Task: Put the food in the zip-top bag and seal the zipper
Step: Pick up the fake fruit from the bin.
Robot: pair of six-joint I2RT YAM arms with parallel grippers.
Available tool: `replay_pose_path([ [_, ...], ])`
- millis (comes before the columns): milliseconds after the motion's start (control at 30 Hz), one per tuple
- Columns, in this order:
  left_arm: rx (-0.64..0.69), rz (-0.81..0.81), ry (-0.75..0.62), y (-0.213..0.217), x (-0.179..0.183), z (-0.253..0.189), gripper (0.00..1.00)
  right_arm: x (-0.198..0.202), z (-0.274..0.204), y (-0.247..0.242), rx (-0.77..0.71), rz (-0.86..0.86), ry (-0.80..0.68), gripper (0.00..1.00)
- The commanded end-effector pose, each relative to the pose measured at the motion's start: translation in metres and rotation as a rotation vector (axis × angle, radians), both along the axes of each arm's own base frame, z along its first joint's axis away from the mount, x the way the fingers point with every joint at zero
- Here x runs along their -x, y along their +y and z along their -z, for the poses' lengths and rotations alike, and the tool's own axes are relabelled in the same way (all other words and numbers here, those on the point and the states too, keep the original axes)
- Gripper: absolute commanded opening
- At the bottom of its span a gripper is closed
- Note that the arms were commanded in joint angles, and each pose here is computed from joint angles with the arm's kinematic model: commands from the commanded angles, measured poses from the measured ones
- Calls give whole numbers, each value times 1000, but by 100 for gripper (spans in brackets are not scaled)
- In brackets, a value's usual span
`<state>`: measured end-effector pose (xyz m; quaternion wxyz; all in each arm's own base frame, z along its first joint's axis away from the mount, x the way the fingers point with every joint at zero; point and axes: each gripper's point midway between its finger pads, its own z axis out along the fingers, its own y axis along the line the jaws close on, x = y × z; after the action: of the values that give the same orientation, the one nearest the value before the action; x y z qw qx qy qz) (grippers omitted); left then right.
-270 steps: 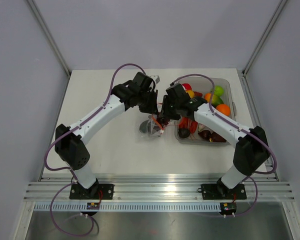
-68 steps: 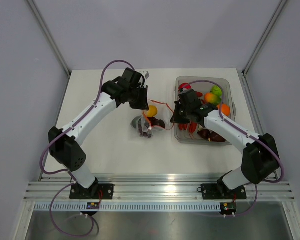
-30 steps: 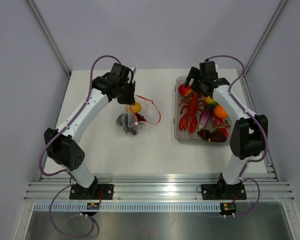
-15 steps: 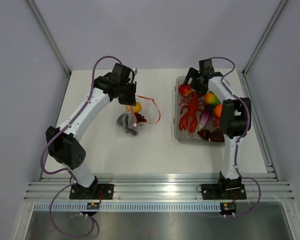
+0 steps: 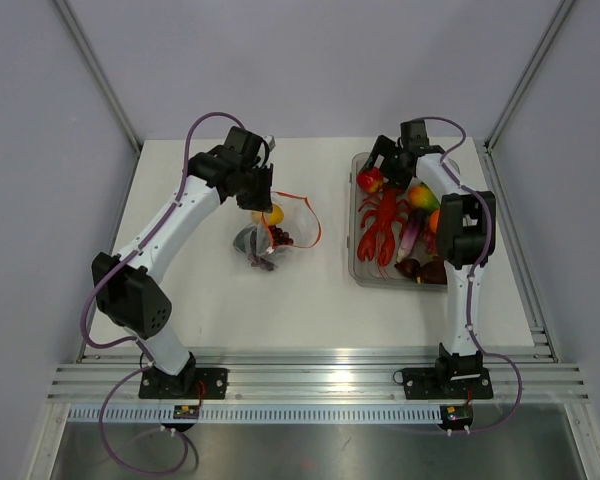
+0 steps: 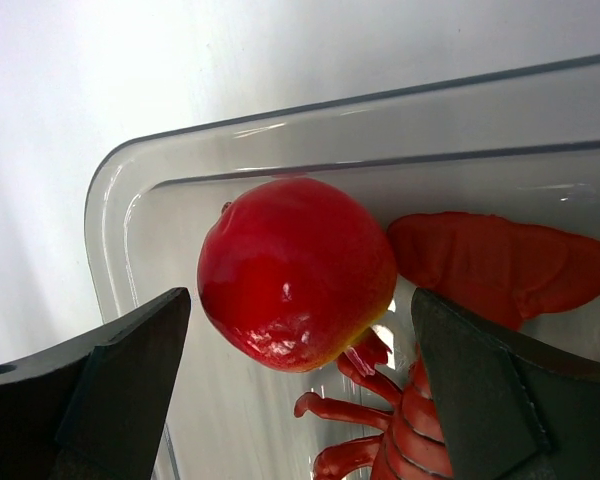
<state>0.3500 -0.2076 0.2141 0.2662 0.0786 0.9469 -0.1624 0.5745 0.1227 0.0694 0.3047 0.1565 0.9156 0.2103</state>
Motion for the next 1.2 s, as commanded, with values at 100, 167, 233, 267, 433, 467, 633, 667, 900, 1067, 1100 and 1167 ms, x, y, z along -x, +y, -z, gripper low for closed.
replay_pose_path([
  [100,43,3,-32,-9,-6,-13,0,-7,-10,10,-29,-76,-61,98],
  [167,42,5,-32,-9,-6,-13,0,-7,-14,9,-29,-82,-72,86],
  [233,43,3,-32,-9,-6,-13,0,-4,-15,8,-26,-74,-76,75],
  [267,44,6,-33,-9,-6,-13,0,-5,-24,6,-25,-69,-99,70],
  [433,50,7,-30,-10,-5,-14,0,5,-31,-3,7,-39,-107,56],
  [467,52,6,-32,-10,-5,-15,0,5,-41,-4,4,-34,-132,56],
  [633,60,9,-28,-12,-5,-14,0,16,-61,-6,2,-26,-155,51],
  [667,71,12,-29,-14,-6,-16,0,18,-72,-6,-1,-24,-174,50],
  [900,89,17,-30,-17,-6,-20,0,45,-100,-13,5,2,-217,49],
  [1067,98,21,-27,-19,-4,-20,0,76,-136,-16,0,26,-260,46],
  [1100,104,23,-27,-19,-4,-21,0,83,-137,-14,0,23,-257,46],
  [1167,109,24,-26,-20,-3,-22,0,102,-159,-3,1,-3,-291,46],
])
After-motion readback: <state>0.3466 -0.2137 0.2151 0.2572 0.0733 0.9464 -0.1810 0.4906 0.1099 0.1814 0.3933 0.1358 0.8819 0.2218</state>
